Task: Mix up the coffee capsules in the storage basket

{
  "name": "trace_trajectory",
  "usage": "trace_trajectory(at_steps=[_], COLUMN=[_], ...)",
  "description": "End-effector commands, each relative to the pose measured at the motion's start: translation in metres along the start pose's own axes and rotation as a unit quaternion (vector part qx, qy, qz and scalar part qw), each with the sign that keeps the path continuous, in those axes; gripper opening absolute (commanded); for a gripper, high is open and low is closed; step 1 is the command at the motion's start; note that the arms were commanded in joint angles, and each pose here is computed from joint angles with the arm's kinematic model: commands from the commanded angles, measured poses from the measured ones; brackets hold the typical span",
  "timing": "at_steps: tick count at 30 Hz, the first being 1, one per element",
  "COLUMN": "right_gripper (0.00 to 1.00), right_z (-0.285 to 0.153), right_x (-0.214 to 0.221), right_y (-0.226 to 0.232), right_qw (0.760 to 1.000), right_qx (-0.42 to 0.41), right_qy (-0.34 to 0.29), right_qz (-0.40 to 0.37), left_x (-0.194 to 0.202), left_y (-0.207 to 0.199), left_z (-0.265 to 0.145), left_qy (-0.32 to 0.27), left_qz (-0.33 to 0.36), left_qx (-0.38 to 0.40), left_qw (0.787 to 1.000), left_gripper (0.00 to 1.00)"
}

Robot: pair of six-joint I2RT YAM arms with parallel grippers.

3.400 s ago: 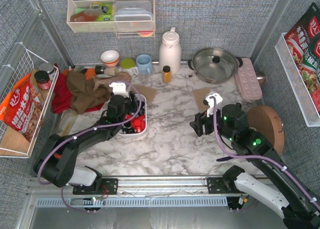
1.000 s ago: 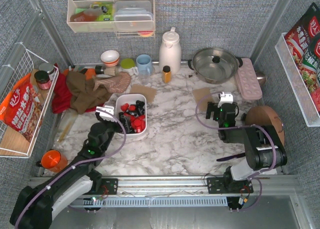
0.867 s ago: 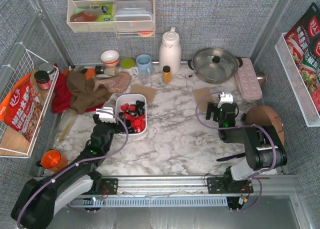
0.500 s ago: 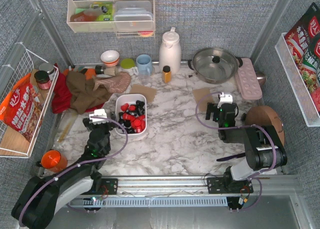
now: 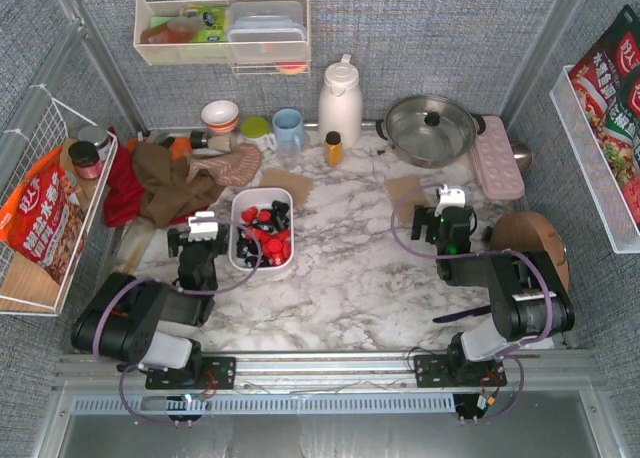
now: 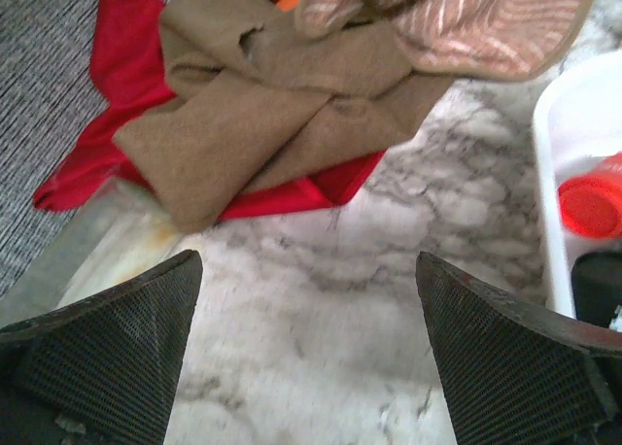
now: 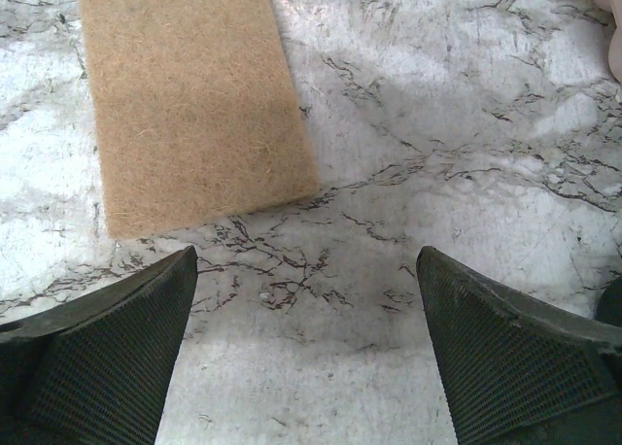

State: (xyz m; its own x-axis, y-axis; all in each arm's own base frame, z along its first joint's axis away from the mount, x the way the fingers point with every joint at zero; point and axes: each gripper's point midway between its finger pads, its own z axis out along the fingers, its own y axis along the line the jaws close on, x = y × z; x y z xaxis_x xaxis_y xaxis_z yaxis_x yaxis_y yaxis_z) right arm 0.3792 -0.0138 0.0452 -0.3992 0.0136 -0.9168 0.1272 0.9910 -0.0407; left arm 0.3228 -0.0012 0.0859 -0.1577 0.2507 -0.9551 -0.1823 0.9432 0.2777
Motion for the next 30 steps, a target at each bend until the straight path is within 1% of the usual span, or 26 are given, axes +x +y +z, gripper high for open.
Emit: trace_trajectory(at_steps=[1,2,4,5,6,7,9,10,11,13,21,30], right_gripper=[0.99,0.99,0.99,0.99,0.99,0.99,0.99,0.99,0.99,0.99,0.99,0.99], right_z=[0.001,0.001,0.001,0.001,0.001,0.001,0.001,0.001,0.001,0.001,0.001,0.001], right_x=[-0.006,-0.006,-0.006,-0.006,-0.006,-0.006,-0.006,-0.006,-0.006,-0.006,-0.006,-0.007], right_y=[0.002,0.002,0.002,0.002,0.002,0.002,0.002,0.002,0.002,0.002,0.002,0.002], right_qw=[1.0,1.0,1.0,1.0,1.0,1.0,1.0,1.0,1.0,1.0,1.0,1.0], right_qx=[-0.003,-0.003,-0.003,-0.003,-0.003,-0.003,-0.003,-0.003,-0.003,-0.004,-0.004,-0.003], right_qy=[-0.008,-0.008,-0.008,-0.008,-0.008,-0.008,-0.008,-0.008,-0.008,-0.008,-0.008,-0.009], right_qz=[0.005,0.005,0.005,0.005,0.005,0.005,0.004,0.004,0.004,0.005,0.005,0.005], left_x=[-0.032,-0.033,-0.036,-0.031,-0.023,-0.02,-0.012,0.0,0.004,0.005,0.001,0.002], left_y=[-0.003,0.003,0.021,0.031,0.033,0.035,0.049,0.05,0.051,0.058,0.058,0.059], left_z=[0.02,0.018,0.006,0.004,0.006,0.014,0.033,0.043,0.053,0.06,0.057,0.057], left_qy=[-0.068,-0.079,-0.1,-0.099,-0.096,-0.095,-0.069,-0.03,-0.004,0.0,-0.015,-0.014], left_qz=[-0.003,-0.011,-0.054,-0.076,-0.101,-0.122,-0.141,-0.142,-0.153,-0.175,-0.174,-0.173], left_qx=[-0.001,-0.015,-0.045,-0.045,-0.016,-0.003,-0.051,-0.064,-0.075,-0.07,-0.068,-0.068], left_qw=[0.998,0.997,0.993,0.991,0.99,0.988,0.986,0.987,0.985,0.982,0.982,0.982], left_gripper=[1.0,1.0,0.99,0.99,0.99,0.99,1.0,0.99,0.99,0.99,0.99,0.99])
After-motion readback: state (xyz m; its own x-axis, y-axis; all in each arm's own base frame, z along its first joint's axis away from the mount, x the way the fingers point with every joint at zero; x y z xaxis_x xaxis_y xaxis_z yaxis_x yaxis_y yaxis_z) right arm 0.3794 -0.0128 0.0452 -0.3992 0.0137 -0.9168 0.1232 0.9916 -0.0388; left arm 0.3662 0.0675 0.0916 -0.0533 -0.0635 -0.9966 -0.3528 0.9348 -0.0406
